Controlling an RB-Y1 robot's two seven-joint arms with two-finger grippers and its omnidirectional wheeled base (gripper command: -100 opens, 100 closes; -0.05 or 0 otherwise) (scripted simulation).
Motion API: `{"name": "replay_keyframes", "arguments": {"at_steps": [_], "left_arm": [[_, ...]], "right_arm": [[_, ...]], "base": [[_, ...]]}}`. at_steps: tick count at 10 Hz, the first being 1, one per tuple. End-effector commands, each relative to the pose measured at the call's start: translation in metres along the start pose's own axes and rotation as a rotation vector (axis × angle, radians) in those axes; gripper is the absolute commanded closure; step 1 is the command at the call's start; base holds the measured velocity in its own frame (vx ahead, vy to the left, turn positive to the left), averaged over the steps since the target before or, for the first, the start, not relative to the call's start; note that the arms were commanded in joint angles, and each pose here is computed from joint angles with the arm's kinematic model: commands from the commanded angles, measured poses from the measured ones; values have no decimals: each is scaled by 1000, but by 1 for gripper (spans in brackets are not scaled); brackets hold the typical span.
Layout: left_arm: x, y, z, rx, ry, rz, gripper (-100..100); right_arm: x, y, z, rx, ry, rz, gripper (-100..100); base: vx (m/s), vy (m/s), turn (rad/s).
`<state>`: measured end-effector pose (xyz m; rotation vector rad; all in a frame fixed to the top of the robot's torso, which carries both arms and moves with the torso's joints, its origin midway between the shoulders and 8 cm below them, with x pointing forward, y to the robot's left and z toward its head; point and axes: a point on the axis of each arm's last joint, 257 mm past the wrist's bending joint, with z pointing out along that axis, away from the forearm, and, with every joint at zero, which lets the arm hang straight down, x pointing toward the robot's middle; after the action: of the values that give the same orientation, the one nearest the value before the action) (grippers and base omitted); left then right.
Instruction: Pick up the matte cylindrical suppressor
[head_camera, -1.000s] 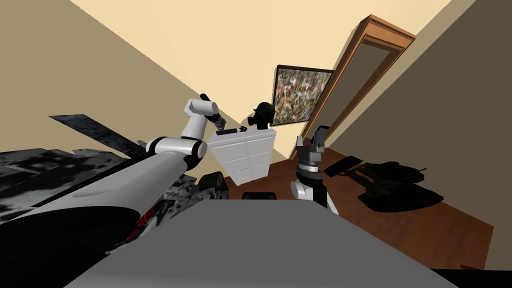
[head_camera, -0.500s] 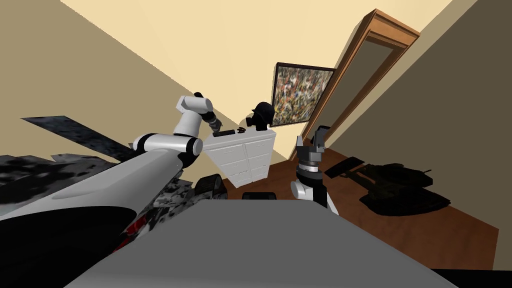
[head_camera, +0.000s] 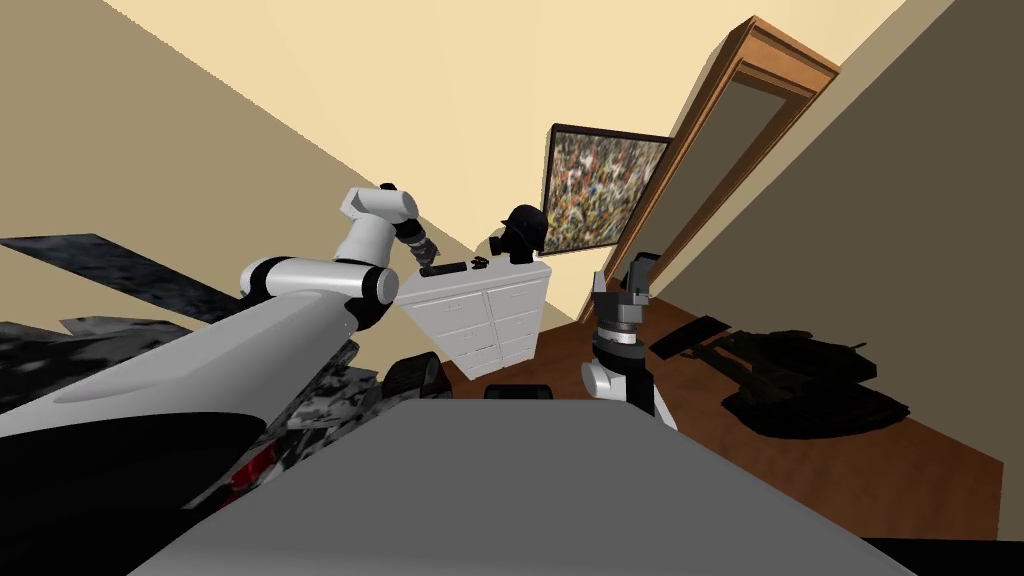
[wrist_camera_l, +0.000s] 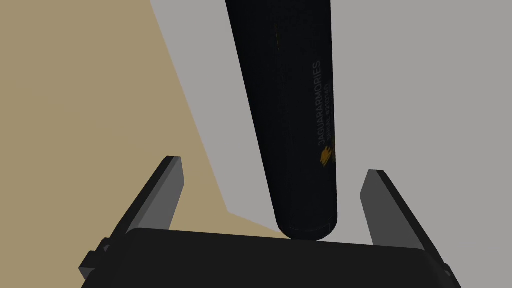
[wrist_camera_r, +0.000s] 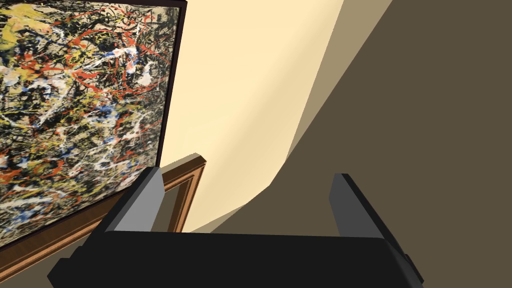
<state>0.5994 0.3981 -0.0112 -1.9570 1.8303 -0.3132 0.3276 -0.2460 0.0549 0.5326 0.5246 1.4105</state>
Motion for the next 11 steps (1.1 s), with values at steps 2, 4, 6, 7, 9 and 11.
{"name": "replay_keyframes", "arguments": {"at_steps": [2,4,6,7,9,11], "left_arm": [[-10,22,-6,-96,16,-33,-100],[-16,40,-9,-168,30,-55,-100],[-20,57,-13,-236,45,-71,-100],[-19,60,-14,-245,46,-71,-100],[-22,73,-19,-300,60,-84,-100],[-23,85,-23,-348,72,-93,-100]], "right_arm": [[0,0,0,0,0,0,0],[0,0,0,0,0,0,0],[0,0,0,0,0,0,0],[0,0,0,0,0,0,0],[0,0,0,0,0,0,0],[0,0,0,0,0,0,0]], "base": [[90,-25,-16],[82,-13,-17],[91,-14,-16],[82,-10,-9],[69,-12,-15],[34,-2,-9]]}}
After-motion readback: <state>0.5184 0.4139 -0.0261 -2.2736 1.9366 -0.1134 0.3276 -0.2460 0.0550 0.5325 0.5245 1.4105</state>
